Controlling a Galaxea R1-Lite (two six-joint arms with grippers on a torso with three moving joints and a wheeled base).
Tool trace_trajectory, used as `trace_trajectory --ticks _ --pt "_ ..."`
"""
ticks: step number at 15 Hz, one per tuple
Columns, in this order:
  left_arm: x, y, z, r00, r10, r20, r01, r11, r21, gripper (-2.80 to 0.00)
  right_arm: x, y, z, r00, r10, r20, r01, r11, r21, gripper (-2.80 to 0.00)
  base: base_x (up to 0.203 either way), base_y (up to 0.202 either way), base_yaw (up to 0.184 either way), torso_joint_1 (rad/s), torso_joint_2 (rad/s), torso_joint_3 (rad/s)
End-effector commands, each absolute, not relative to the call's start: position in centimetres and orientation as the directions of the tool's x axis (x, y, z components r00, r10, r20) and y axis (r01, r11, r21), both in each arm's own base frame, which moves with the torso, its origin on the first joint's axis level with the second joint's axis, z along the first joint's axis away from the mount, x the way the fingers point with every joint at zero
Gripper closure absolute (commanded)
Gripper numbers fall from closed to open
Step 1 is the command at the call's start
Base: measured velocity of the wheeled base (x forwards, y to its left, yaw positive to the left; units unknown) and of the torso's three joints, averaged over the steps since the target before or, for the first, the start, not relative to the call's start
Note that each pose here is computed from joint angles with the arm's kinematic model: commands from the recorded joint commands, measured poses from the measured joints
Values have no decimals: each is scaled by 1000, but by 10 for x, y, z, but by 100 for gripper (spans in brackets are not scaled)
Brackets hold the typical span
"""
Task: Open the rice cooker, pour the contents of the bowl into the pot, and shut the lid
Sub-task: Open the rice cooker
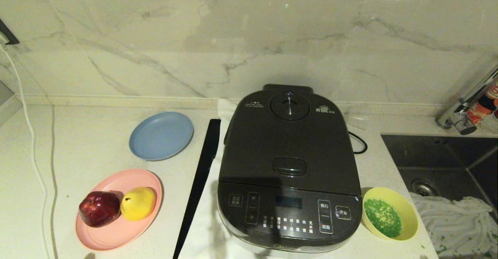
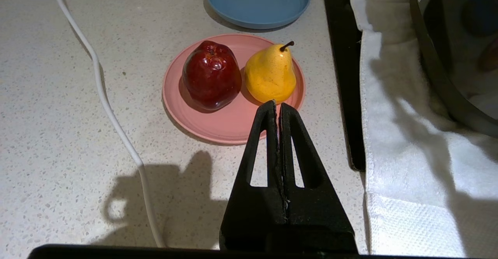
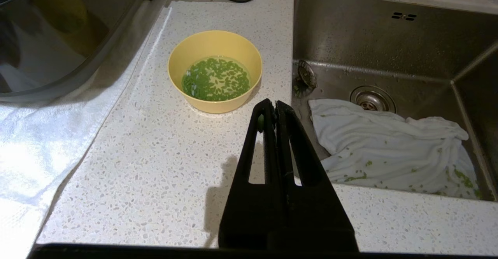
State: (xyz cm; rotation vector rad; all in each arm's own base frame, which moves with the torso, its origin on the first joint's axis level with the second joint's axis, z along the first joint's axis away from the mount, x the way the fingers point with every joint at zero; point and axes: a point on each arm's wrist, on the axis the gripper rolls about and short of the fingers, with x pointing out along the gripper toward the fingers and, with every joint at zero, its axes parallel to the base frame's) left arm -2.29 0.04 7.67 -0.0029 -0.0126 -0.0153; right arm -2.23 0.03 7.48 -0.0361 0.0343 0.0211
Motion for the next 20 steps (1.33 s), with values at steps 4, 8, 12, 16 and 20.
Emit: trace_trajectory --ticks 4,8,12,16,20 --pt "-22 0 74 1000 -15 5 15 1000 -3 0 -23 0 75 1000 7 -3 -6 1000 15 0 0 0 0 0 0 0" --pt "-22 0 75 1000 -14 8 14 1000 -3 0 -23 0 75 1000 6 -2 -6 1000 15 0 0 0 0 0 0 0" --pt "-43 1 126 989 -19 144 22 999 -24 0 -23 0 75 1000 7 -2 -7 1000 15 0 0 0 0 0 0 0" --pt "-29 -2 203 993 -115 17 116 988 -101 0 -23 0 75 1000 6 -3 -6 1000 15 0 0 0 0 0 0 0" --pt "41 -8 267 921 -355 -157 311 917 -251 0 -23 0 75 1000 6 -3 -6 1000 15 0 0 0 0 0 0 0"
